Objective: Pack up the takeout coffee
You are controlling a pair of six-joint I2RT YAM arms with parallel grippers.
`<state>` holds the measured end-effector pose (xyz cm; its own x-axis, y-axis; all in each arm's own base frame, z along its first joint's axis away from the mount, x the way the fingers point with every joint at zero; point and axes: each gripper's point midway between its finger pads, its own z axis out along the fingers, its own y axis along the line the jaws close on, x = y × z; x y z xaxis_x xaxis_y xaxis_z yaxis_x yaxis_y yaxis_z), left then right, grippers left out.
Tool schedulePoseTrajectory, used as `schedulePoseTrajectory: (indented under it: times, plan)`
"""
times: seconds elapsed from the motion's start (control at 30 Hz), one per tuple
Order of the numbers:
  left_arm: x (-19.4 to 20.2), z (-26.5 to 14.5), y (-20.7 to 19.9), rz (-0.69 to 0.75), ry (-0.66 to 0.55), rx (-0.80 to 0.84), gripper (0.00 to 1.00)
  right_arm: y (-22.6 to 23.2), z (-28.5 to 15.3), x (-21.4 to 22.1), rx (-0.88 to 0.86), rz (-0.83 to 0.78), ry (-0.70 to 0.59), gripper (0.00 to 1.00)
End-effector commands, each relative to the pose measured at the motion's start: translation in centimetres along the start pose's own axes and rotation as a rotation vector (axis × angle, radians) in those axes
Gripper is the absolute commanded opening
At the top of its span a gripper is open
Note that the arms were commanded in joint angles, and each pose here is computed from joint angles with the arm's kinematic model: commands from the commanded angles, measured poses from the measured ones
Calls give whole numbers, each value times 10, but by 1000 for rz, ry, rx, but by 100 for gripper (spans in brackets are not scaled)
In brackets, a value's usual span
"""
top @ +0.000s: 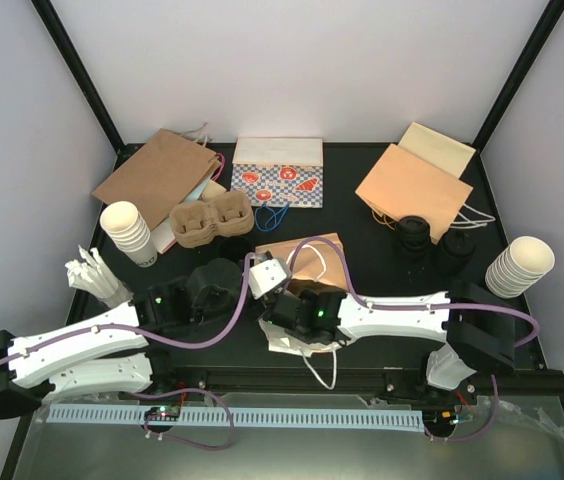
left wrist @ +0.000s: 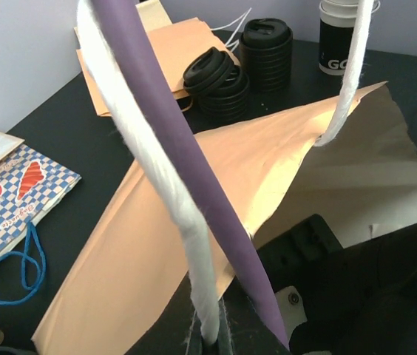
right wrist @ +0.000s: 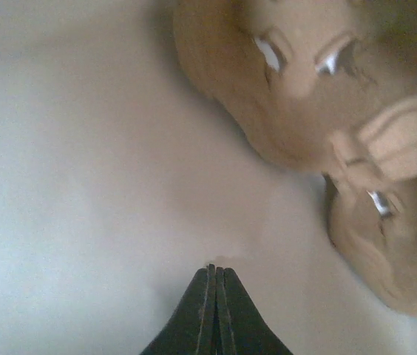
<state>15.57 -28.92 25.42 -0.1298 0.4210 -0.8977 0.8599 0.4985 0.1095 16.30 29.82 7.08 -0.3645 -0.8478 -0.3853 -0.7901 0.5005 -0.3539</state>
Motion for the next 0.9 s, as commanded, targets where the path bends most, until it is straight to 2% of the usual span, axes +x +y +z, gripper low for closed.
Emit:
schedulePoseTrajectory:
  times: [0.0,0.13,0.57,0.87]
  plan:
    - [-27,-13,-68,3,-99,345,2,-11,1,-16,61,-174,-24,1]
    - [-29,-20,-72,4,-117,375,2,-4,-4,-23,15,-257,-102,1]
    - [-23,-32,-78,22,-125,423,1,2,-14,-28,-10,-485,-209,1]
    - [-28,-35,-80,6,-138,437,2,3,8,-8,5,-510,-79,1]
